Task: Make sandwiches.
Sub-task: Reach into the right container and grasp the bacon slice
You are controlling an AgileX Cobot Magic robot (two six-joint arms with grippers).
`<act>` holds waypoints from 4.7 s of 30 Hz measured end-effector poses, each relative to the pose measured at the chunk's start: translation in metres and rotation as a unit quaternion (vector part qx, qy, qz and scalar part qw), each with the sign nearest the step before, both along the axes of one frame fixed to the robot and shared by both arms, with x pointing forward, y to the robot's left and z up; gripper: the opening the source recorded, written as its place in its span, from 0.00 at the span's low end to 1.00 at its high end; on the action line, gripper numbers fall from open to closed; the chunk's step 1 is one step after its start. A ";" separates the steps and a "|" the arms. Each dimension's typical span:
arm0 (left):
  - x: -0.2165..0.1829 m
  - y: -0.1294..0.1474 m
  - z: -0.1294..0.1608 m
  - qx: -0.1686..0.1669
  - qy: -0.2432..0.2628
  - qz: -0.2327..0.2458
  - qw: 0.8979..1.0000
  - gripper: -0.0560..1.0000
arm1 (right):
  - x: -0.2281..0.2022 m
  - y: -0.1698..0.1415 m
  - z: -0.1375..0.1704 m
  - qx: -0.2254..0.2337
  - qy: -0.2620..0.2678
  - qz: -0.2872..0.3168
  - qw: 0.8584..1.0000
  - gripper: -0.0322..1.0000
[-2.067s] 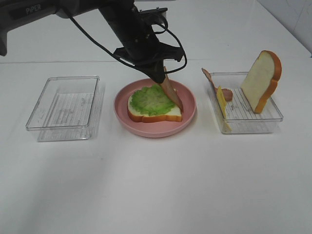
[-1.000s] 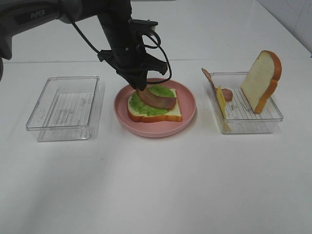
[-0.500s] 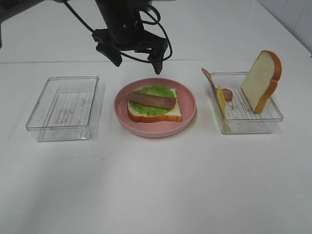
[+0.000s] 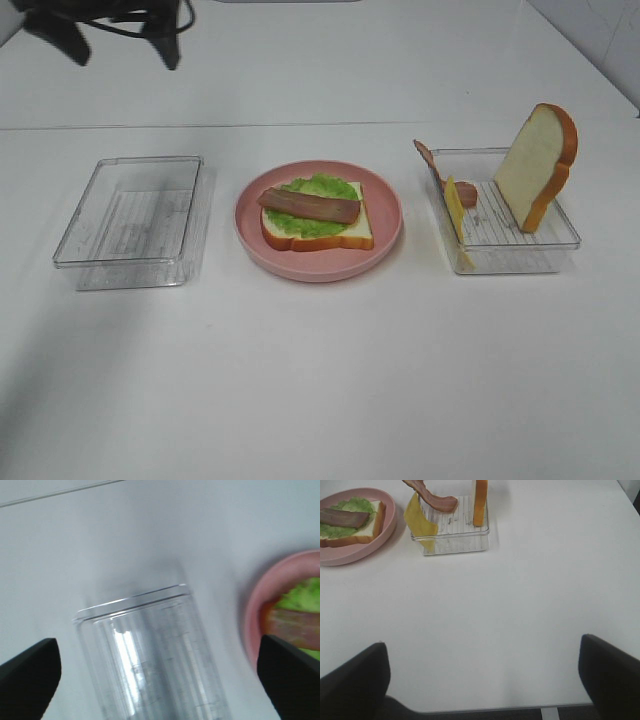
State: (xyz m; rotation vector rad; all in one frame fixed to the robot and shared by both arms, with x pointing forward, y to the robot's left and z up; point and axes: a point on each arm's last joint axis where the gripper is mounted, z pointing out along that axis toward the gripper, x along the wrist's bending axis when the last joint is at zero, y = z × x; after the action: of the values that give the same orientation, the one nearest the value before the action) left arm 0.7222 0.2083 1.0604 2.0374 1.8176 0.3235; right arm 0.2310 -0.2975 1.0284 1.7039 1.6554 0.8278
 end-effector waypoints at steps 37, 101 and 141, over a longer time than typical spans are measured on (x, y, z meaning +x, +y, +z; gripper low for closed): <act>-0.276 0.091 0.038 0.007 0.035 0.067 0.997 0.99 | 0.000 0.000 0.000 0.000 0.000 0.000 1.000 0.98; -0.493 0.088 -0.005 0.009 -0.317 0.089 0.944 0.99 | 0.000 0.000 0.000 0.000 0.000 0.000 1.000 0.98; -0.493 0.088 -0.005 0.009 -0.317 0.090 0.944 0.99 | 0.313 -0.002 0.109 0.015 0.281 0.020 0.959 0.98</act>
State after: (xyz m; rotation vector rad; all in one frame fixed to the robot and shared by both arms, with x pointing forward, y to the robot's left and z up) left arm 0.2295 0.2963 1.0553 1.5201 1.5752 0.9289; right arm 0.5442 -0.3000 1.1376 2.0605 2.0511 0.3960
